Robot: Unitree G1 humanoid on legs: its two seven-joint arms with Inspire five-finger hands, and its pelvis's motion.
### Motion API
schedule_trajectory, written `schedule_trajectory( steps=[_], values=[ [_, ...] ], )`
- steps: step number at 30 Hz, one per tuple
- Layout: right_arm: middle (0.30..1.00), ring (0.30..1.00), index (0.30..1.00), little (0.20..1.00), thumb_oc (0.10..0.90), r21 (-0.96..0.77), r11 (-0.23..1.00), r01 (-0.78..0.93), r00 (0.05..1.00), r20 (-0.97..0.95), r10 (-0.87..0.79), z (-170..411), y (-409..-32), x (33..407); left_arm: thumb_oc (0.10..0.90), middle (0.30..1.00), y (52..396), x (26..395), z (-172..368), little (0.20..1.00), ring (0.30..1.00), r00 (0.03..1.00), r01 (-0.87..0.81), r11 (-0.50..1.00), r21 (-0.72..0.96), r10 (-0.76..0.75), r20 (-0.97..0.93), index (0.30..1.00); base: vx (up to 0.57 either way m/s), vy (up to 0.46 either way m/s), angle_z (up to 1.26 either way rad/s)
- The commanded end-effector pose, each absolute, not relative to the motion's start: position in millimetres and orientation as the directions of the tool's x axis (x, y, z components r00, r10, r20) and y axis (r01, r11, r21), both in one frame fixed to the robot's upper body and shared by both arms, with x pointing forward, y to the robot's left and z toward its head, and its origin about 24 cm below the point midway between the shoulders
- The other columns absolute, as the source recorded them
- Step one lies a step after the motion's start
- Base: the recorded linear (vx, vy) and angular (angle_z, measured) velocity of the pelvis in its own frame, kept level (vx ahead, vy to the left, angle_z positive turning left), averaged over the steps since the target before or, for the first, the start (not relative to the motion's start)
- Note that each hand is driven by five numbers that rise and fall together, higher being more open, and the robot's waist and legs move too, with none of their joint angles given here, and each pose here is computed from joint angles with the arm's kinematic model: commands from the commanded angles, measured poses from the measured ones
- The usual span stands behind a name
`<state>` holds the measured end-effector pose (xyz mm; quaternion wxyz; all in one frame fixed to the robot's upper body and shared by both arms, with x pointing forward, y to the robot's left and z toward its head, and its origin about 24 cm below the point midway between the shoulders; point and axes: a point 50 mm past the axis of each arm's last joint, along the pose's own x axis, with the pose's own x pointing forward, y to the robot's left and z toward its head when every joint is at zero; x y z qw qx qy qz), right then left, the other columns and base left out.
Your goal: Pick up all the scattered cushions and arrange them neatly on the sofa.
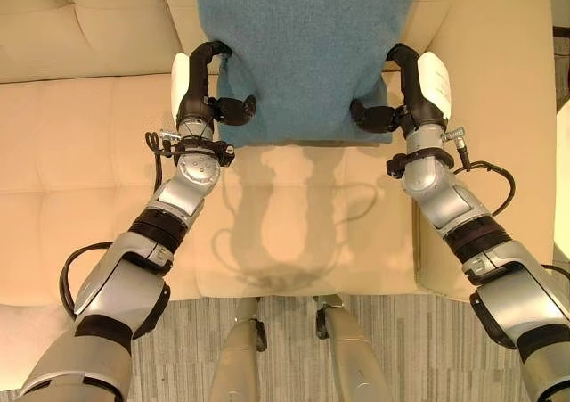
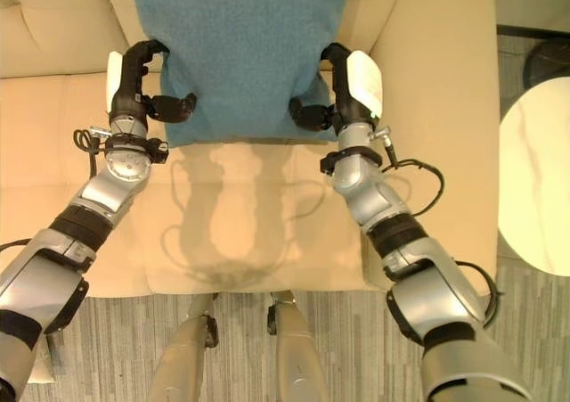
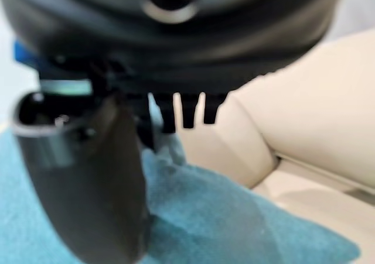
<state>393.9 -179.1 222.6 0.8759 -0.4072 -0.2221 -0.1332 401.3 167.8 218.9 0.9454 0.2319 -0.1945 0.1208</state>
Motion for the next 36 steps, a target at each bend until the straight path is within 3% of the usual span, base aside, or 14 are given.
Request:
schedule_trajectory(
  steps=[1,4,8,13,18,21,27,28,31,36],
  values=[
    [0.900,0.900,0.900,0.900,0.800,-0.525,0.747,0.407,0.757,0.651,0.045,256.8,-153.9,380.9,0.800,0.900,154.6,390.2,263.4,0.900,0.900,0.788,-0.312,0.904,0.291,0.075,0.612,0.900,0.01,-0.015,-0.07],
    [0.900,0.900,0.900,0.900,0.800,-0.527,0.751,0.398,0.763,0.644,0.048,253.9,-158.2,378.7,0.800,0.900,160.0,388.2,261.2,0.900,0.900,0.789,-0.310,0.908,0.282,0.080,0.610,0.900,0.04,-0.007,-0.06],
    [0.900,0.900,0.900,0.900,0.800,-0.564,0.760,0.324,0.819,0.570,0.073,232.0,-188.6,365.4,0.800,0.900,192.7,375.4,246.1,0.900,0.900,0.795,-0.314,0.918,0.242,0.115,0.595,0.900,0.06,0.001,-0.08],
    [0.900,0.900,0.900,0.900,0.800,-0.657,0.684,0.317,0.873,0.485,0.061,203.0,-238.8,336.5,0.800,0.900,232.5,349.4,213.8,0.900,0.900,0.815,-0.320,0.926,0.199,0.162,0.557,0.900,0.06,0.003,0.05],
    [0.900,0.900,0.900,0.900,0.800,-0.653,0.671,0.351,0.904,0.424,-0.061,168.3,-283.5,296.4,0.800,0.900,267.6,310.7,164.4,0.900,0.900,0.855,-0.359,0.908,0.218,0.225,0.467,0.900,0.02,0.000,0.00],
    [0.900,0.900,0.900,0.900,0.800,-0.662,0.668,0.341,0.938,0.284,-0.198,119.2,-311.8,262.5,0.800,0.900,284.4,273.5,105.2,0.900,0.900,0.907,-0.366,0.908,0.204,0.299,0.298,0.900,-0.03,-0.021,0.11],
    [0.900,0.900,0.900,0.900,0.800,-0.611,0.760,0.220,0.941,-0.072,-0.330,20.6,-315.7,213.9,0.800,0.900,292.6,202.4,-12.9,0.900,0.900,0.898,-0.362,0.910,0.202,0.399,-0.185,0.900,-0.04,-0.028,0.13],
    [0.900,0.900,0.900,0.900,0.800,-0.611,0.761,0.220,0.941,-0.072,-0.330,20.6,-315.6,214.1,0.800,0.900,292.7,202.5,-12.8,0.900,0.900,0.898,-0.363,0.910,0.202,0.399,-0.185,0.900,-0.02,-0.026,0.11],
    [0.900,0.900,0.900,0.900,0.800,-0.545,0.828,0.134,0.901,-0.281,-0.331,-29.1,-303.0,189.0,0.800,0.900,285.8,150.4,-75.9,0.900,0.900,0.780,-0.319,0.918,0.236,0.396,-0.485,0.900,0.00,-0.047,0.03],
    [0.900,0.900,0.900,0.900,0.800,-0.564,0.826,-0.019,0.835,-0.463,-0.297,-73.6,-284.3,171.4,0.800,0.900,268.5,118.1,-117.2,0.900,0.900,0.652,-0.234,0.935,0.267,0.355,-0.670,0.900,-0.08,-0.062,0.07]
  ],
)
